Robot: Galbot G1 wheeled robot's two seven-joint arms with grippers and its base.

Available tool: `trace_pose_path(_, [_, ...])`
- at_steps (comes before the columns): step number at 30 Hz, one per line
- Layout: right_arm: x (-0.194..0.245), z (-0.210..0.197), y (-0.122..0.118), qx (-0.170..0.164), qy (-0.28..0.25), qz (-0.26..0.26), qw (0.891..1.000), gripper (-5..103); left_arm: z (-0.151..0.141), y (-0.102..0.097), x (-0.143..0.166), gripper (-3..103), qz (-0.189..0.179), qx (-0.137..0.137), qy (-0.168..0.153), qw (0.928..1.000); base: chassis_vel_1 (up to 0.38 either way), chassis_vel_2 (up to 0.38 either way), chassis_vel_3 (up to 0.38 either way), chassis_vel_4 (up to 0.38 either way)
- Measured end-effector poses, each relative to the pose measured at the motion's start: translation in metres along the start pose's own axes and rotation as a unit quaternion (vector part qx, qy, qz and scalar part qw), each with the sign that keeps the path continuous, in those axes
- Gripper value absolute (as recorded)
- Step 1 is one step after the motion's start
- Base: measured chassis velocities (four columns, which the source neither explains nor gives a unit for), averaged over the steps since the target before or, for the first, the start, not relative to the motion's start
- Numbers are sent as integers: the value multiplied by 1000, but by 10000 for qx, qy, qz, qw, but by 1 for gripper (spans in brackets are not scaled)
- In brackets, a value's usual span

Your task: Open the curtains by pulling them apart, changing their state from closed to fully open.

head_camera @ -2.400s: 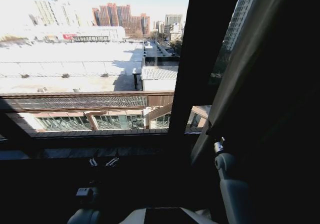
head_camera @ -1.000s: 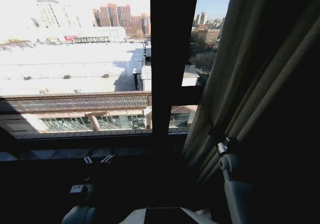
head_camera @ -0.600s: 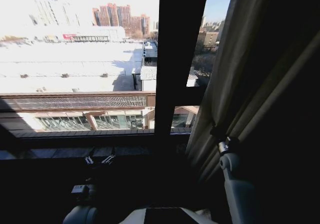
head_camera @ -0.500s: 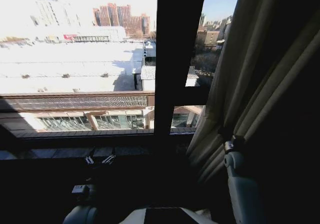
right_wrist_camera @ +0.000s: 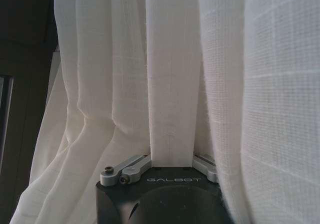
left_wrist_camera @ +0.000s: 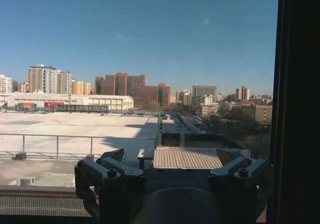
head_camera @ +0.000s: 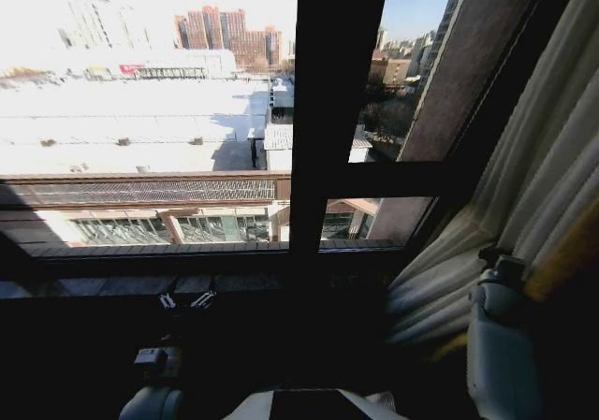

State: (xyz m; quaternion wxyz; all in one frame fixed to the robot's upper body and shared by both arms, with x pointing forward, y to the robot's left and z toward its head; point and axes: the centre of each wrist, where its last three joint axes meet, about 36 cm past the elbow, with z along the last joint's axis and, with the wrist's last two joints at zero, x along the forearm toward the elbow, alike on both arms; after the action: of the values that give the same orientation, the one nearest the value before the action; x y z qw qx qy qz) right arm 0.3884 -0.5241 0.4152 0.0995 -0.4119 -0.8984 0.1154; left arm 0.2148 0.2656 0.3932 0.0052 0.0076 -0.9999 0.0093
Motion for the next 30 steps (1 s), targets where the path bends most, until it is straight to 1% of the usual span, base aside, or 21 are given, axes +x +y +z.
trace_pose_path(3, [-2, 4, -2, 112, -8, 157, 9998, 0, 1, -1, 0, 100, 9, 3, 1, 10000, 0, 0, 0, 0])
trace_pose_path(5, [4, 3, 0, 140, -60, 68, 9999, 0, 1, -2, -1, 100, 15, 9, -1, 10000, 0, 0, 0, 0])
trace_pose_path(6, [11, 3, 2, 167, -86, -108, 9998, -1, 1, -2, -1, 100, 23, 11, -3, 10000, 0, 0, 0, 0])
trace_pose_path(7, [24, 4, 6, 209, -114, -389, 9990, 4, 1, -3, -1, 100, 27, 13, -3, 10000, 0, 0, 0, 0])
trace_pose_path(8, [44, 3, 13, 272, -190, -851, 9958, 9, 0, -5, -1, 100, 37, 13, -15, 10000, 0, 0, 0, 0])
trace_pose_path(9, [44, 3, 13, 272, -190, -851, 9958, 9, 0, -5, -1, 100, 37, 13, -15, 10000, 0, 0, 0, 0])
trace_pose_path(10, [56, 0, 17, 286, -248, -1107, 9931, 15, 0, -5, -1, 100, 42, 16, -18, 10000, 0, 0, 0, 0])
trace_pose_path(13, [100, -8, 38, 271, -377, -2079, 9770, 31, -2, -6, -3, 100, 40, 8, -33, 10000, 0, 0, 0, 0])
trace_pose_path(14, [109, -10, 44, 242, -395, -2326, 9715, 31, -3, -7, -4, 100, 33, 14, -18, 10000, 0, 0, 0, 0])
trace_pose_path(15, [109, -10, 44, 242, -395, -2326, 9715, 31, -3, -7, -4, 100, 33, 14, -18, 10000, 0, 0, 0, 0])
trace_pose_path(18, [128, -17, 56, 143, -451, -2799, 9588, 48, -10, -9, -9, 100, 22, 38, 22, 10000, 0, 0, 0, 0])
trace_pose_path(19, [136, -21, 59, 118, -460, -2974, 9536, 48, -14, -9, -11, 100, 16, 39, 63, 10000, 0, 0, 0, 0])
trace_pose_path(20, [136, -21, 59, 118, -460, -2974, 9536, 48, -14, -9, -11, 100, 16, 39, 63, 10000, 0, 0, 0, 0])
trace_pose_path(21, [140, -22, 60, 111, -464, -3047, 9513, 54, -16, -9, -12, 100, 7, 38, 84, 10000, 0, 0, 0, 0])
trace_pose_path(23, [160, -27, 63, 59, -473, -3342, 9413, 65, -25, -4, -16, 100, -29, 72, 113, 9999, 0, 0, 0, 0])
trace_pose_path(24, [170, -29, 62, 21, -475, -3448, 9375, 70, -29, -3, -17, 100, -28, 97, 114, 9999, 0, 0, 0, 0])
trace_pose_path(26, [181, -31, 59, -20, -473, -3538, 9341, 70, -33, -1, -18, 100, -15, 112, 92, 9999, 0, 0, 0, 0])
trace_pose_path(27, [194, -33, 55, -44, -478, -3617, 9310, 81, -38, 2, -20, 100, -4, 115, 50, 9999, 0, 0, 0, 0])
trace_pose_path(28, [204, -35, 52, -51, -479, -3666, 9291, 81, -43, 4, -20, 100, 8, 112, 13, 9999, 0, 0, 0, 0])
trace_pose_path(29, [214, -35, 47, -49, -457, -3701, 9278, 86, -48, 7, -21, 100, 30, 121, -47, 9999, 0, 0, 0, 0])
trace_pose_path(30, [214, -35, 47, -49, -457, -3701, 9278, 86, -48, 7, -21, 100, 30, 121, -47, 9999, 0, 0, 0, 0])
